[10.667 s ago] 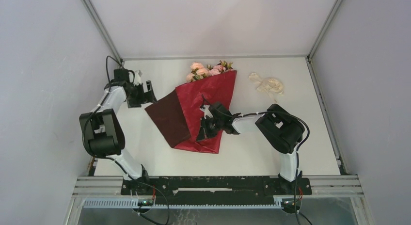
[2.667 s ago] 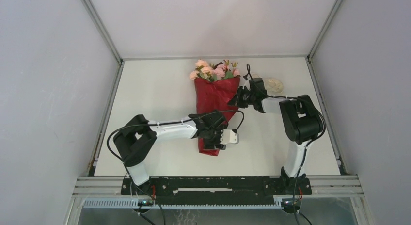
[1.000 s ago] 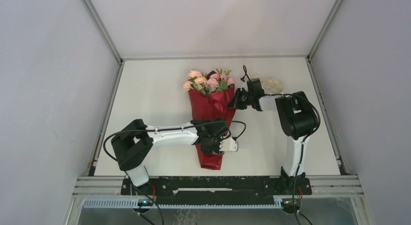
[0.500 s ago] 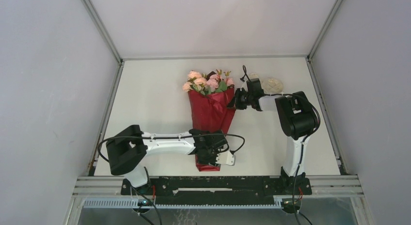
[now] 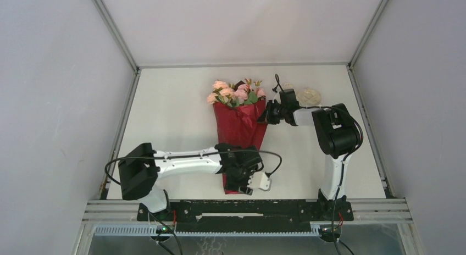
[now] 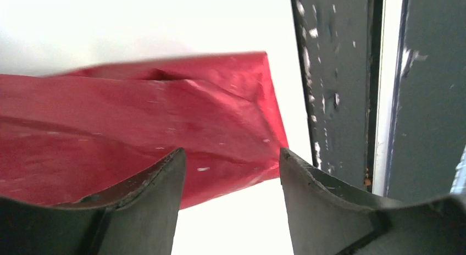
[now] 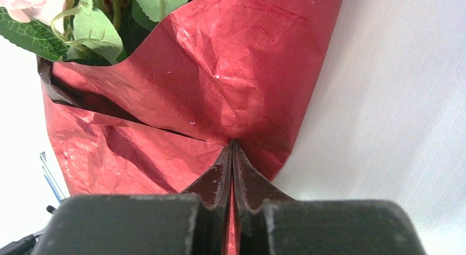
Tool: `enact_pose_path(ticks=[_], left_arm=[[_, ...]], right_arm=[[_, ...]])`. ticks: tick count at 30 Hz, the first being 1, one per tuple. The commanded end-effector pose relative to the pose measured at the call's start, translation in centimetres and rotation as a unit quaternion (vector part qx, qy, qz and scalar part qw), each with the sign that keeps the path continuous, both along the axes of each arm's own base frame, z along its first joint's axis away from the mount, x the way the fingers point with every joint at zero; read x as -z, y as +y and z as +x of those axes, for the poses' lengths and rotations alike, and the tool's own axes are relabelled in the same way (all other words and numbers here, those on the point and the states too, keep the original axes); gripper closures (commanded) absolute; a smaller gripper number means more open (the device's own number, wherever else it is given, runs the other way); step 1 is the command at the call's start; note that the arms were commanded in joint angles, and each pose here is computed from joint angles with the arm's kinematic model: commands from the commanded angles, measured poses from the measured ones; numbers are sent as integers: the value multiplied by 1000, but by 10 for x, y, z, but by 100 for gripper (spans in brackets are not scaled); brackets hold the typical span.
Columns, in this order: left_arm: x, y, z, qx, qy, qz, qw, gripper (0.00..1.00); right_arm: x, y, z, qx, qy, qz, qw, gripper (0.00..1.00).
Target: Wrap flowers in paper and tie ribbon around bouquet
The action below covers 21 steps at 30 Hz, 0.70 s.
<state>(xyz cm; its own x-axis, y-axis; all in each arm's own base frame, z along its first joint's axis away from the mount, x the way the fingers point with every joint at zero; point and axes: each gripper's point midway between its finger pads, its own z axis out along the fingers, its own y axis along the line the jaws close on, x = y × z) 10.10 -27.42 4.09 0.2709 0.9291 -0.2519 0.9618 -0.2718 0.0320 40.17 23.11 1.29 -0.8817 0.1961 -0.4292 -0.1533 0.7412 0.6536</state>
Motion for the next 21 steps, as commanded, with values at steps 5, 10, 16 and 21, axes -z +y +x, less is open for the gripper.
enact_pose_path(ticks=[5, 10, 16, 21], left_arm=[[-46, -84, 99, -135, -97, -170, 971, 37], [-11, -99, 126, -150, -139, -142, 969, 36], [22, -89, 105, -137, -90, -108, 981, 36], [42, -81, 82, -127, -32, -87, 988, 37]], right_arm=[[-26, 3, 5, -7, -31, -4, 1000, 91], [-40, 4, 4, -11, -42, 4, 999, 90], [-59, -6, 2, -16, -54, 4, 998, 89], [-92, -42, 9, 15, -71, -19, 997, 86]])
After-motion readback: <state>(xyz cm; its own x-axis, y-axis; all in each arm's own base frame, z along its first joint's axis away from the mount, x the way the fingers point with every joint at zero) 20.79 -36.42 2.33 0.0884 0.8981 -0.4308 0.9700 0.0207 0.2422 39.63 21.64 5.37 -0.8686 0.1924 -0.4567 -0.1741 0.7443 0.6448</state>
